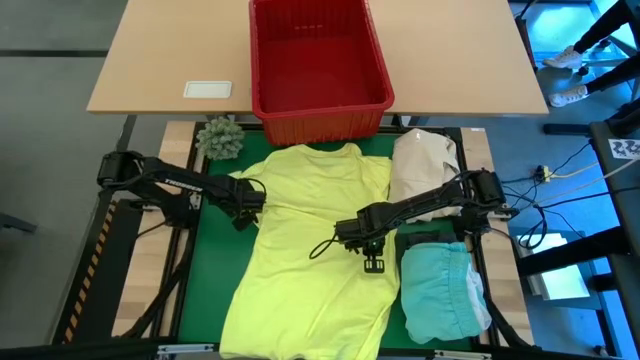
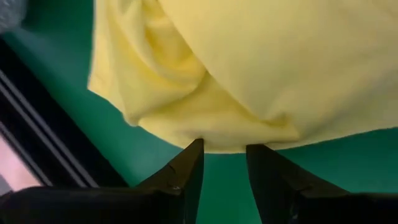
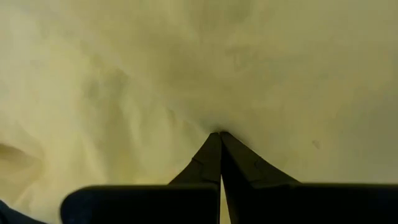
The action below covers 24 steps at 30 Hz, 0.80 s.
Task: Fold Laundry from Bin
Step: Fold the yellow shirt
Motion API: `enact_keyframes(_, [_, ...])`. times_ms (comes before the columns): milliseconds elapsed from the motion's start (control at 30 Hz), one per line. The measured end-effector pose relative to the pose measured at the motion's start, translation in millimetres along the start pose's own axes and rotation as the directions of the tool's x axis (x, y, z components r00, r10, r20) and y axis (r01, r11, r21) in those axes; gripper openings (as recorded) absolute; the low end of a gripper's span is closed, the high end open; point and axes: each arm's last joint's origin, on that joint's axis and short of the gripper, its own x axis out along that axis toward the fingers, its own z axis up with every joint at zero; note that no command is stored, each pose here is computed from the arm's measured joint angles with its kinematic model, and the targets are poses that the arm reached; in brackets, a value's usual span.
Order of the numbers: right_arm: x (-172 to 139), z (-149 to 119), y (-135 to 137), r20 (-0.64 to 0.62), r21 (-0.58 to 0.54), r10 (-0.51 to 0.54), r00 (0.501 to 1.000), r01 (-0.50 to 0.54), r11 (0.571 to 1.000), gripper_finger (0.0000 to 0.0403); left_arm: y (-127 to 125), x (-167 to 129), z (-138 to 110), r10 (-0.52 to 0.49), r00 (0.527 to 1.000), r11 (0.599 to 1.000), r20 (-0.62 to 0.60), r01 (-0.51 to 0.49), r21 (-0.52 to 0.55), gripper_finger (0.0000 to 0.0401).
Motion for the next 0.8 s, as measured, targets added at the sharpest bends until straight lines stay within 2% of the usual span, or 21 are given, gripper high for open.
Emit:
enact_keyframes(300, [0, 0, 0, 0.0, 0.0, 0.0, 1.0, 0.0, 1.0, 0.0003, -8, 2, -9, -0.144, 0.984, 0.989, -0.105, 0.141, -0.033, 0.0116])
enact_keyframes(567, [0, 0, 0, 0.0, 0.0, 0.0, 1.0, 0.0, 1.0, 0.0003, -28, -11, -22, -0.37, 0.882, 0.926, -0.292, 0.374, -0.046, 0.0116])
enact_keyframes(700, [0, 0, 0, 0.003, -0.001, -0.003, 1.0, 0.003, 1.0, 0.0003, -42, -29, -23, -0.436, 0.851, 0.889, -0.291, 0.457, 0.004, 0.0116])
enact_keyframes(800, [0, 0, 0, 0.005, -0.001, -0.008, 1.0, 0.008, 1.0, 0.0003, -51, -47, -21, -0.446, 0.864, 0.88, -0.235, 0.471, 0.061, 0.0116])
